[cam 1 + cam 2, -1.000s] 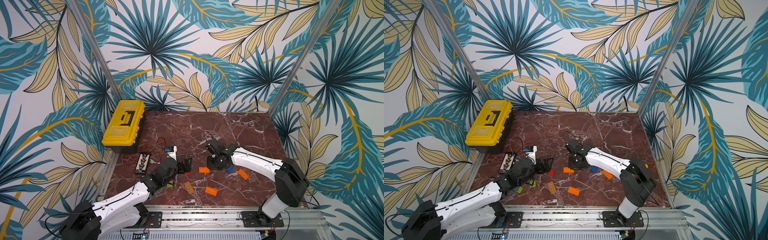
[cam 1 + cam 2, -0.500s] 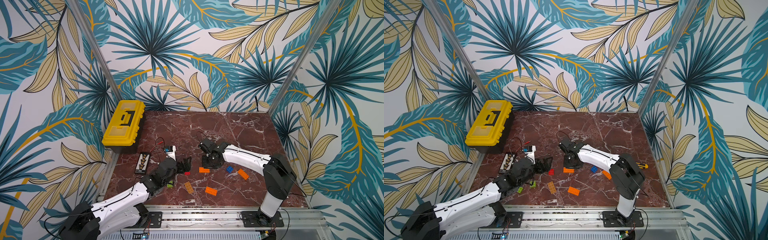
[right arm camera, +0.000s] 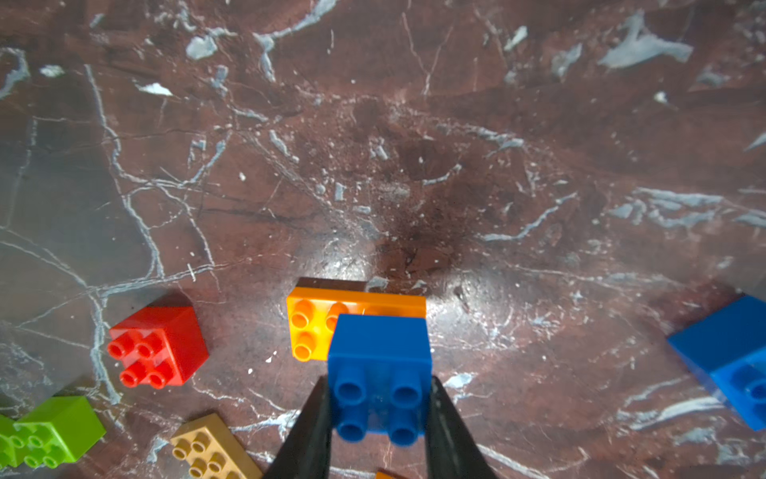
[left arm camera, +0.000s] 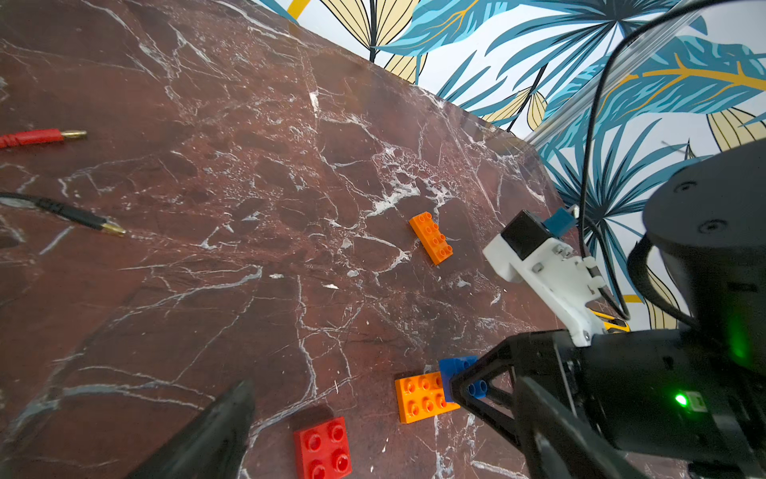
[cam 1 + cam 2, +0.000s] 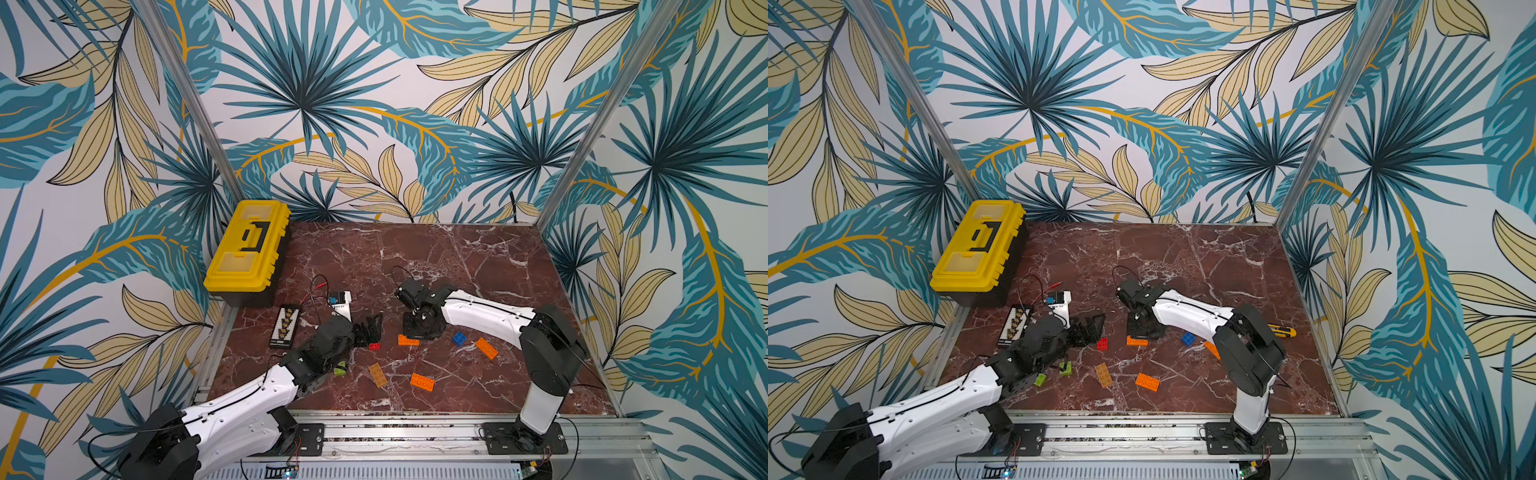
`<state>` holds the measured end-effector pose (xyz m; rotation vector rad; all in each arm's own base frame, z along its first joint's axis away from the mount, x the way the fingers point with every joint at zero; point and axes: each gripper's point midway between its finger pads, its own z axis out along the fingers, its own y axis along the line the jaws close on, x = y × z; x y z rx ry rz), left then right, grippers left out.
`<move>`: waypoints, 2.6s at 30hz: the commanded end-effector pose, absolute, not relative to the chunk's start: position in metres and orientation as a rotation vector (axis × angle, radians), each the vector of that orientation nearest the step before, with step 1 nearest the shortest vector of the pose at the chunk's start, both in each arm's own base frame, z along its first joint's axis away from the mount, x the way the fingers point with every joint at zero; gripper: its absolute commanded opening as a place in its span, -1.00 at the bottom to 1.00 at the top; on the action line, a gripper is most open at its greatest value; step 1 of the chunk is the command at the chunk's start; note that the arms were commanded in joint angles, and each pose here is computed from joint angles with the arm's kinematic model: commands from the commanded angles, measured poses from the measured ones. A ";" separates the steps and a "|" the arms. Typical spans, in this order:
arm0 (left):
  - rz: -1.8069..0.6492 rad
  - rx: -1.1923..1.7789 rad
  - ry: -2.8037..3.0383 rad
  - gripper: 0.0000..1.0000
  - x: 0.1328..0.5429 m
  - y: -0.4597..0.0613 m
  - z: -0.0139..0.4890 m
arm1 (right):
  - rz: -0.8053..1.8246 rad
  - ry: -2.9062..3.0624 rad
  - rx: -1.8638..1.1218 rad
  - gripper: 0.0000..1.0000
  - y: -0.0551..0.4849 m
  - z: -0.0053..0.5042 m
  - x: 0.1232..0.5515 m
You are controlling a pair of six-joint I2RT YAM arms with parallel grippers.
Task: Assemble the number 5 with lego
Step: Assemble the lego brick with the lego brick.
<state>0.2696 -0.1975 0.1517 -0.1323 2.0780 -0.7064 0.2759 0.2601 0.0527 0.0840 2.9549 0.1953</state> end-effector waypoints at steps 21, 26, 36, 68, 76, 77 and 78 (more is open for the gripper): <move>-0.682 -0.155 2.094 1.00 0.266 -0.189 0.142 | 0.065 3.047 0.096 -0.54 0.247 0.023 0.254; -0.678 -0.154 2.095 1.00 0.267 -0.189 0.143 | 0.036 3.074 0.106 -0.55 0.241 0.014 0.247; -0.677 -0.152 2.101 0.99 0.267 -0.189 0.145 | -0.114 3.185 0.095 -0.66 0.224 -0.026 0.231; -0.690 -0.158 2.091 1.00 0.267 -0.189 0.146 | 0.028 3.027 0.032 -0.15 0.236 0.045 0.270; -0.695 -0.154 2.098 1.00 0.267 -0.192 0.144 | -0.025 3.057 0.033 -0.50 0.231 0.030 0.265; -0.695 -0.154 2.100 1.00 0.267 -0.192 0.144 | -0.046 3.070 0.031 -0.51 0.227 0.025 0.263; -0.695 -0.154 2.101 1.00 0.267 -0.192 0.143 | -0.059 3.086 0.022 -0.51 0.225 0.020 0.259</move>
